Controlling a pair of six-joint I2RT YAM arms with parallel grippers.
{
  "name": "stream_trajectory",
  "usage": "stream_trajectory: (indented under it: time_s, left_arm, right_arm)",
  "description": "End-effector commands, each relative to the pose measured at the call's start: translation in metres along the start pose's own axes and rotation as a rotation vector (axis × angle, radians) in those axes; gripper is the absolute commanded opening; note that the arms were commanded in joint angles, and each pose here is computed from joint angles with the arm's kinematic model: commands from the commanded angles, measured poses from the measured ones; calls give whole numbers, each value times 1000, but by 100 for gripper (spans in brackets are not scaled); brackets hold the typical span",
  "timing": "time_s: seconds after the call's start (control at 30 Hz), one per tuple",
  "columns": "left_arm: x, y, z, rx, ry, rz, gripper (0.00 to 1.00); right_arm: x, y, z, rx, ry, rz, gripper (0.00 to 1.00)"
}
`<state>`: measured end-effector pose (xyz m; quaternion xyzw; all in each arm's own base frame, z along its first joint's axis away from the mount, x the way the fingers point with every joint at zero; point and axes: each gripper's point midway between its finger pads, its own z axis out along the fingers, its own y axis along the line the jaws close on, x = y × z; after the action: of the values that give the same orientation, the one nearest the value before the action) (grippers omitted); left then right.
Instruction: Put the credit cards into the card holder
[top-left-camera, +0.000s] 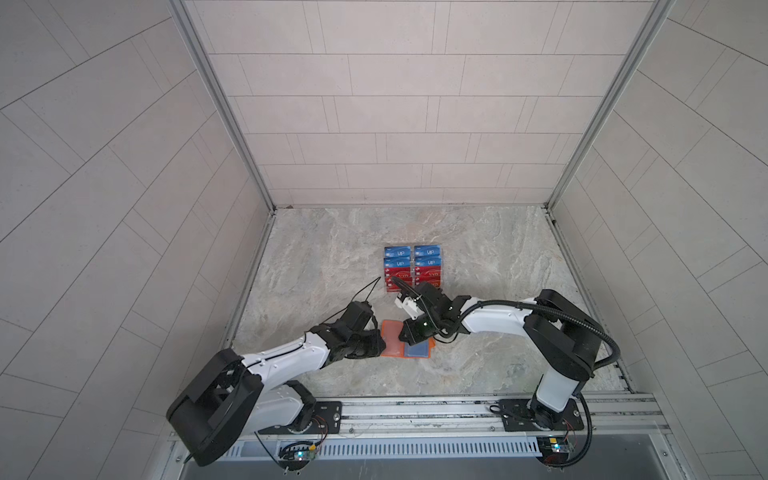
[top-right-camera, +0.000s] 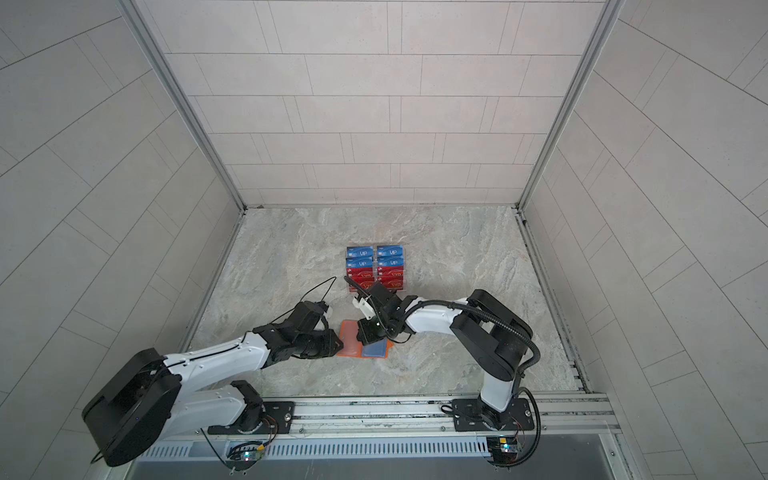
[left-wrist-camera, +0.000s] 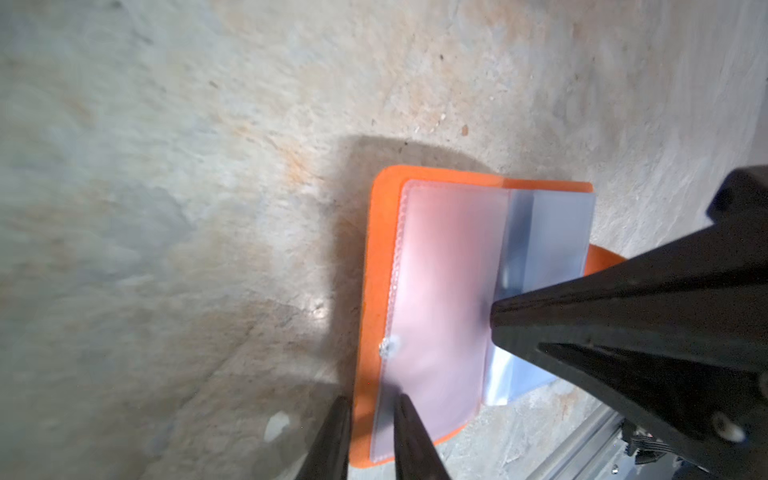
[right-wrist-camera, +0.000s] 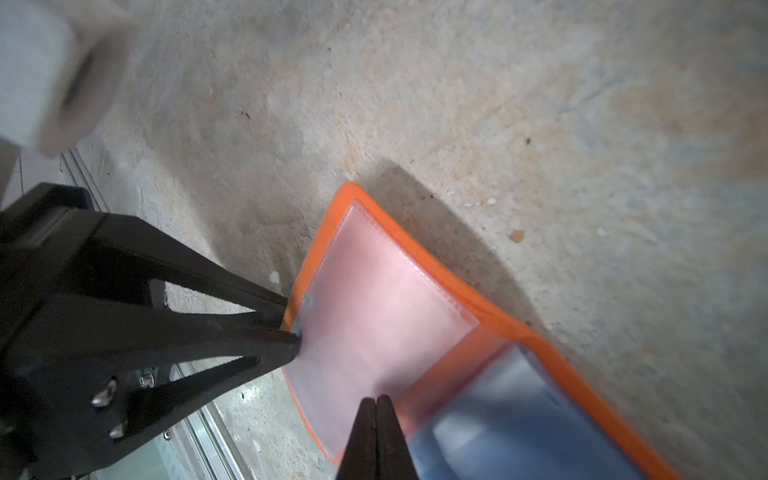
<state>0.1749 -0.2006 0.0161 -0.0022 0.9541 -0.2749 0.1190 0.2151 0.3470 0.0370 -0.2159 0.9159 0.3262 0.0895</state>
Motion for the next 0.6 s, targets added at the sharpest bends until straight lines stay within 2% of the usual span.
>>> stream_trajectory:
  time_s: [0.0, 0.17, 0.4, 0.57]
  left_arm:
    - [8, 22, 4, -85, -25, -65, 22]
    - [3, 22, -4, -85, -64, -85, 23]
    - [-17, -6, -37, -51, -116, -15, 39]
    - [-21, -34, -38, 68, -103, -18, 37]
  right_arm:
    - [4, -3, -2, 37, 30, -45, 6]
    - [5, -3, -2, 31, 12, -28, 6]
    - [11, -15, 5, 67, 23, -7, 6]
    - [13, -20, 7, 82, 28, 7, 6]
